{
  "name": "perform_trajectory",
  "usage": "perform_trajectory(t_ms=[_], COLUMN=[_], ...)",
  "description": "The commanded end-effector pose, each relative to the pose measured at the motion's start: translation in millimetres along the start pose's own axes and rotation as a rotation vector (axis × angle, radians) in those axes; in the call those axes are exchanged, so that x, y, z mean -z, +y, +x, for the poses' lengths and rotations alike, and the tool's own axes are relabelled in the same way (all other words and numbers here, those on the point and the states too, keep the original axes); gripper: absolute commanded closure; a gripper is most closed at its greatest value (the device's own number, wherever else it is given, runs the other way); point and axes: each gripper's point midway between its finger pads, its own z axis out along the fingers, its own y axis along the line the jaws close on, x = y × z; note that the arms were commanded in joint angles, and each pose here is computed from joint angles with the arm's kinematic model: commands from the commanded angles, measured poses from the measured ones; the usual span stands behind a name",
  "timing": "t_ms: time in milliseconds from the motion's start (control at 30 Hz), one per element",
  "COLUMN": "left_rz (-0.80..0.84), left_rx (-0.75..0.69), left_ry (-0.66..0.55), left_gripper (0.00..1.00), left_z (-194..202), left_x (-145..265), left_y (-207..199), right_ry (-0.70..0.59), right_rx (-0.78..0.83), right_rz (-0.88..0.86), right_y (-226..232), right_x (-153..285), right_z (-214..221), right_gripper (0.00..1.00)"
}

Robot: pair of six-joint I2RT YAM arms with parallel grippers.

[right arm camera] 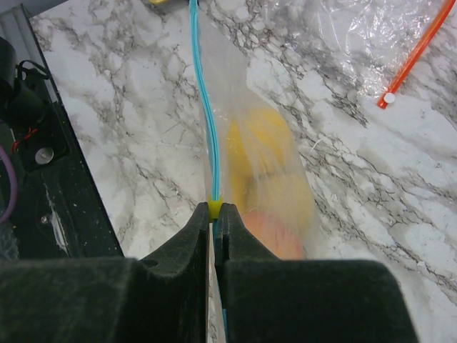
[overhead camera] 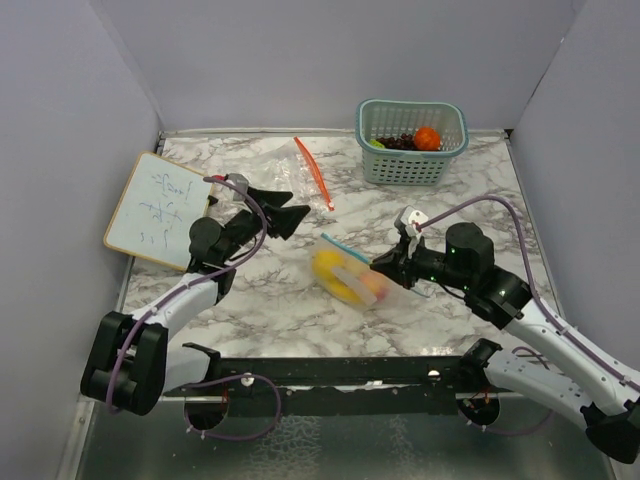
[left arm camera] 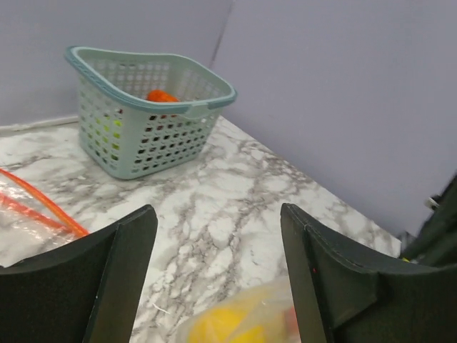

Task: Open the zip-top bag and remove the fake food
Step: Unzip the zipper food storage bag at the center of the board.

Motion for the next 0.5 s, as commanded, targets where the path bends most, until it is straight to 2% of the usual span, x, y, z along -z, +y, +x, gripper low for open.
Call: perform_trajectory(t_ms=[0,167,300,367,467], left_rz=[0.349,0.520,0.713,0.769,0.814], left_rx=[-0.134,-0.176,-0.118,-0.111,-0.126], left_ry=[-0.036,-0.027,0.005,0.055,0.074], left_gripper=[0.26,0.30,0.32,0.35,0.35], left_z=[-16.5,-16.0,-8.2,4.9,16.9], left_x=[19.0,30.4,41.8,38.4,37.4], left_y=[-70.4,-98.2,-122.8,-129.4,-138.3], right_ry=[-0.002,-0.017,-0.022,-0.026,-0.026], right_rx=[0.017,0.022,0.019,0.021,0.022], right_rz=[0.027,0.024,0.006,0.001,-0.008], right_y=[-6.0,-4.9,-0.8,0.3,1.8], right_x=[0.2,2.3,3.7,4.3,4.7], right_z=[-9.7,-13.6,-14.9,-16.1,-17.4], right_gripper=[0.98,0.98,0.98,0.98,0.98])
